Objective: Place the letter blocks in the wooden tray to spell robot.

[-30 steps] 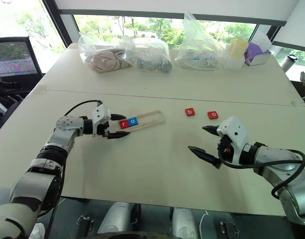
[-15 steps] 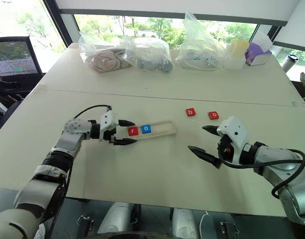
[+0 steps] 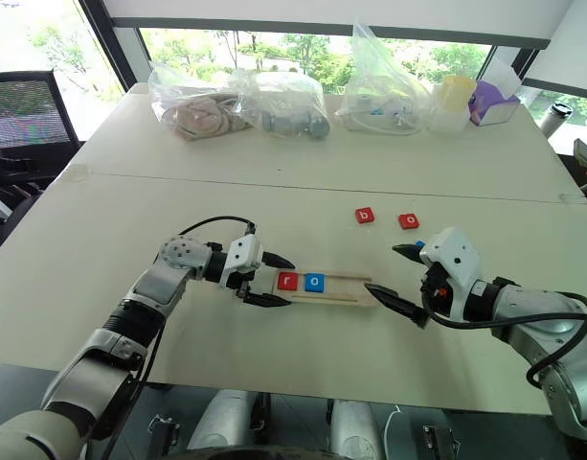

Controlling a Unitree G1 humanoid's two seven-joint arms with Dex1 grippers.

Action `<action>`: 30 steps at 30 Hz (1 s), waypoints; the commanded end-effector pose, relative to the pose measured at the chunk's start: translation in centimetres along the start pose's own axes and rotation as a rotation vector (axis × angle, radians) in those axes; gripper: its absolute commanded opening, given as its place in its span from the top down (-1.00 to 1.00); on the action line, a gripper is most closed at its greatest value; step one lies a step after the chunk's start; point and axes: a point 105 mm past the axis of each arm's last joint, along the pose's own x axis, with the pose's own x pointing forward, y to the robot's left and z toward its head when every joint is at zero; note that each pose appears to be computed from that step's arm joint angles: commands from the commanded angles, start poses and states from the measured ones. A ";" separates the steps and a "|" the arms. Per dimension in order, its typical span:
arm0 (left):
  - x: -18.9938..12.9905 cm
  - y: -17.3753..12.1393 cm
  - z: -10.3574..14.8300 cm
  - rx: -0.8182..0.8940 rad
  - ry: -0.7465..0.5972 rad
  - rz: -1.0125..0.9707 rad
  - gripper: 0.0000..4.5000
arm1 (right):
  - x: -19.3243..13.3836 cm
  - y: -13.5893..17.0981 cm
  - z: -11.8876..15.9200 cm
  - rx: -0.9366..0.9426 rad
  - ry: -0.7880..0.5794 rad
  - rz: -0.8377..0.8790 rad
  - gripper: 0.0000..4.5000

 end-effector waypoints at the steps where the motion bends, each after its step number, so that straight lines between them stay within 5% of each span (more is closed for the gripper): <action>1: 0.5 0.0 0.4 0.027 0.015 0.006 -0.39 | -0.3 0.0 1.1 -0.036 -0.034 -0.015 -1.00; 30: 0.6 3.1 -1.6 0.059 0.121 0.080 -0.39 | -0.1 0.1 1.2 -0.038 -0.038 -0.014 -1.00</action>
